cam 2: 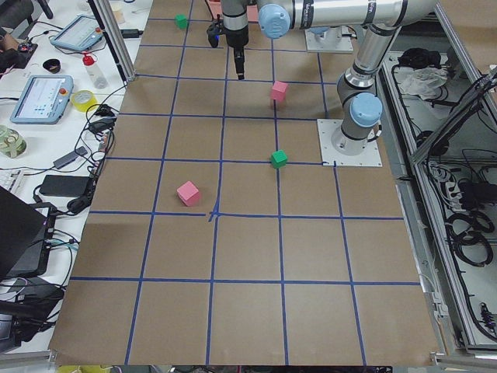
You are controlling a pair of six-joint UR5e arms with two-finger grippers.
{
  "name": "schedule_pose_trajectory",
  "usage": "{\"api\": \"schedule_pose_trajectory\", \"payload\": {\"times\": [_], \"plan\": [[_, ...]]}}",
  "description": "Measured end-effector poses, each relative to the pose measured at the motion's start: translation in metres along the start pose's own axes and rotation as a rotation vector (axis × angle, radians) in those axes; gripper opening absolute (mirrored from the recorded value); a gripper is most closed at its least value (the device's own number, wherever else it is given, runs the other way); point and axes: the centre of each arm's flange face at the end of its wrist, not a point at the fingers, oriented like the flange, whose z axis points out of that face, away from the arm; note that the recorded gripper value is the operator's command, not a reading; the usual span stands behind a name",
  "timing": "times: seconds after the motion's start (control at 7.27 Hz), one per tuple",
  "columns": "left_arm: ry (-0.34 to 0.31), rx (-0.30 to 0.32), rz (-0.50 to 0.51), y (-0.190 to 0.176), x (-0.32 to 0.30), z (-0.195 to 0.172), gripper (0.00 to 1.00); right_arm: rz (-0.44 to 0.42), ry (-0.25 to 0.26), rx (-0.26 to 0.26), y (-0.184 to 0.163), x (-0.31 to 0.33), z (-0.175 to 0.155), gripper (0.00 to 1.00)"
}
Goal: Align button upright
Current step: 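Lower the right gripper into the bin and grasp the button switch, then lift the button switch out of the bin with the right gripper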
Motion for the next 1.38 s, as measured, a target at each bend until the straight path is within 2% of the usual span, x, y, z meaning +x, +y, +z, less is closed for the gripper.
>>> {"api": "schedule_pose_trajectory", "payload": {"times": [0.14,0.28,0.55,0.83,1.1,1.38], "plan": [[-0.003,0.001,-0.004,-0.002,-0.002,0.0,1.0,0.0,-0.002,-0.007,0.001,0.0,0.001,0.05],[-0.003,0.007,-0.006,-0.002,-0.003,-0.003,1.0,-0.001,-0.003,-0.01,0.001,0.0,0.001,0.0],[-0.002,0.021,-0.005,0.004,-0.003,-0.012,1.0,-0.002,0.0,-0.005,0.001,0.0,-0.003,0.0],[0.011,0.01,-0.001,0.014,0.001,-0.019,1.0,-0.003,0.002,0.007,-0.003,0.001,-0.01,0.0],[0.063,-0.025,-0.006,0.022,0.008,-0.02,1.0,-0.016,0.0,0.008,-0.019,0.002,-0.047,0.0],[0.197,-0.045,-0.012,0.019,0.022,-0.016,1.0,-0.062,0.005,0.013,-0.056,-0.013,-0.12,0.0]]}}
